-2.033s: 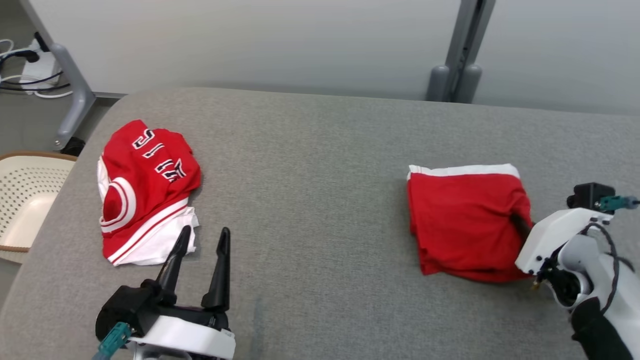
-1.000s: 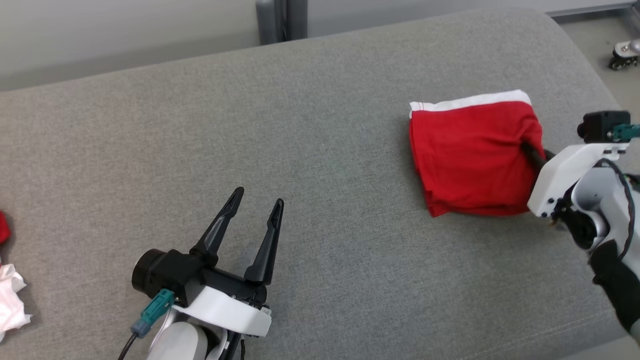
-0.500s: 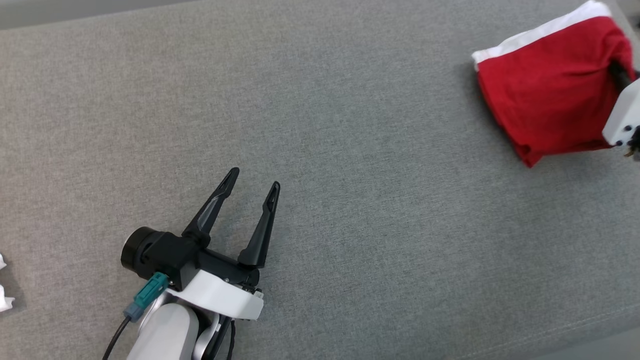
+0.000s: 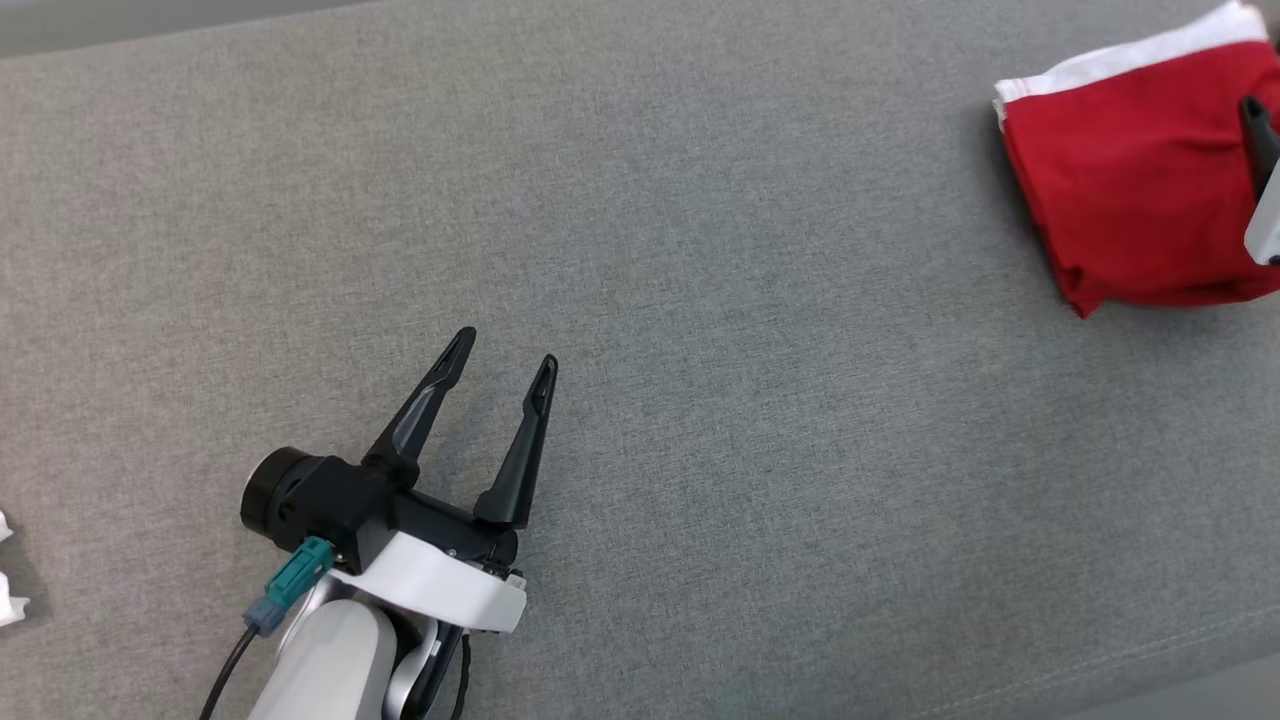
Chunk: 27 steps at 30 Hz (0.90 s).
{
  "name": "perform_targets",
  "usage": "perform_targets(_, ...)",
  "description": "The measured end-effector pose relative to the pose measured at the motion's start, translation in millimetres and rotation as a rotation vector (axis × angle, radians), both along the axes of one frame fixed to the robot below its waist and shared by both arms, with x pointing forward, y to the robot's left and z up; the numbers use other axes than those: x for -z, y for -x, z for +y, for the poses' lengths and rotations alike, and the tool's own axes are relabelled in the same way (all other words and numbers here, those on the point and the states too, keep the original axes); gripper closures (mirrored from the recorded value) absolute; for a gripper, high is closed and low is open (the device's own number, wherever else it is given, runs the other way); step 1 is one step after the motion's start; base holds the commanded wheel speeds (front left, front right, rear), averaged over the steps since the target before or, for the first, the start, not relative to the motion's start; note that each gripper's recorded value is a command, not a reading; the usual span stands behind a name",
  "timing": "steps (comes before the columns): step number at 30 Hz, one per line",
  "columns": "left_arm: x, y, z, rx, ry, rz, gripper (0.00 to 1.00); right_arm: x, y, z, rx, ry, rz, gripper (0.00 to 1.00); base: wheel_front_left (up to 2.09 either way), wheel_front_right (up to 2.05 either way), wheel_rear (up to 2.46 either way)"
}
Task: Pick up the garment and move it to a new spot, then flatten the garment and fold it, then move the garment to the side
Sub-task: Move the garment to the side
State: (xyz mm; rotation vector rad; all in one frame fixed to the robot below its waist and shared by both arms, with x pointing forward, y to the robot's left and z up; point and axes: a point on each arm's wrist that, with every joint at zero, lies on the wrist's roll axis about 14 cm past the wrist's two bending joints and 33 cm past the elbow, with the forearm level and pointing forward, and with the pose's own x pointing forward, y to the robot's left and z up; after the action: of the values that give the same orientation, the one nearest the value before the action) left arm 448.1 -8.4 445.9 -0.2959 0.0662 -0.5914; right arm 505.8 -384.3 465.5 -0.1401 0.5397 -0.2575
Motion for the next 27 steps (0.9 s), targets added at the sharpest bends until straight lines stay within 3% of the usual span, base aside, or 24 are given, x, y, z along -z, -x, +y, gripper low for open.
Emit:
perform_targets(11,-27.5,9.1,2.7,-0.021,0.021,-0.043,0.0,-36.5,-5.6,36.6,-0.102,0.001,-0.126,0.0,0.0,0.0,0.0)
perform_targets(16,-45.1,17.1,12.3,-0.057,0.031,-0.073,0.0,-71.4,-8.5,62.7,-0.196,0.015,-0.244,0.0,0.0,0.0,0.0)
perform_targets(21,-61.2,23.3,37.4,-0.138,0.031,-0.104,0.0,-102.4,-7.9,92.4,-0.277,-0.025,-0.387,0.0,0.0,0.0,0.0)
perform_targets(27,-80.1,32.4,95.3,-0.312,0.016,-0.151,0.0,-97.7,4.6,124.3,-0.355,-0.082,-0.454,0.0,0.0,0.0,0.0)
